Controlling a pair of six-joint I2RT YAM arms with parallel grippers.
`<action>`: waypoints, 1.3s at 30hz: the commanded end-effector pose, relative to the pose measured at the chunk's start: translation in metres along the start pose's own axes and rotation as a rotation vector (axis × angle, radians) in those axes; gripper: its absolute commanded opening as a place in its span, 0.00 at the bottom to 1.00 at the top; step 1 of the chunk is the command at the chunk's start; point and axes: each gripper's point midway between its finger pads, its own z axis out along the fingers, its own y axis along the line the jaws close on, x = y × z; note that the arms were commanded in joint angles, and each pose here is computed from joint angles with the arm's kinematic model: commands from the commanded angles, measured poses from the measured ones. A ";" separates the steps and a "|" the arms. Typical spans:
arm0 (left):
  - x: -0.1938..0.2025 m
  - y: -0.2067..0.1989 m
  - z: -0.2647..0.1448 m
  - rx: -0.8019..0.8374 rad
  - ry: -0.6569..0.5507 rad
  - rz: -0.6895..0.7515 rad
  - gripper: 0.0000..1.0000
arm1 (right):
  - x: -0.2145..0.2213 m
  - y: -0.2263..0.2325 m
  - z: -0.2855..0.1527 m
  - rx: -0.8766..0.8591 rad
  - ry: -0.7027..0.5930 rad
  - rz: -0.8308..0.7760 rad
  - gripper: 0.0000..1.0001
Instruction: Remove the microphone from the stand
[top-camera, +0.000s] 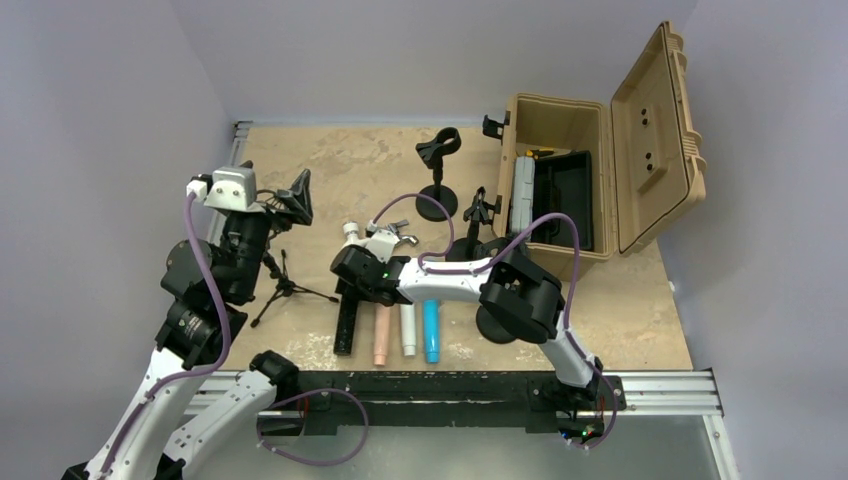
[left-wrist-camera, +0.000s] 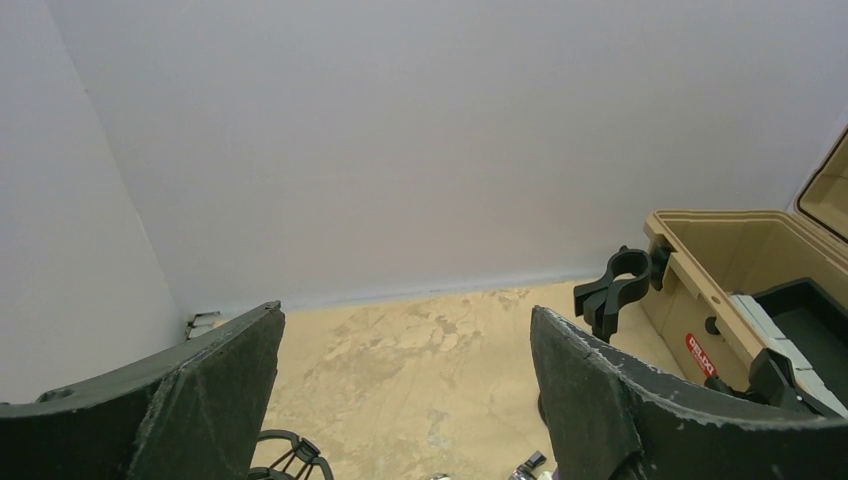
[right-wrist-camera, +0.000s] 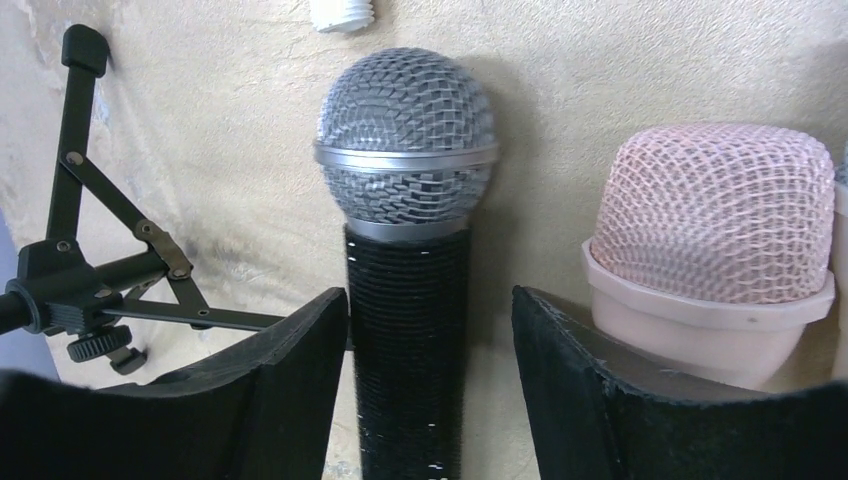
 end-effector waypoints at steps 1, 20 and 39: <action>-0.004 -0.005 0.002 0.014 -0.018 -0.016 0.90 | -0.026 0.013 -0.019 -0.016 -0.080 0.000 0.61; 0.016 -0.019 0.014 0.053 0.021 -0.011 0.89 | -0.163 0.055 -0.229 -0.497 -0.547 -0.145 0.65; -0.030 -0.003 -0.052 0.102 -0.244 -0.185 0.92 | -0.279 -0.114 -0.465 -0.469 -1.109 0.013 0.85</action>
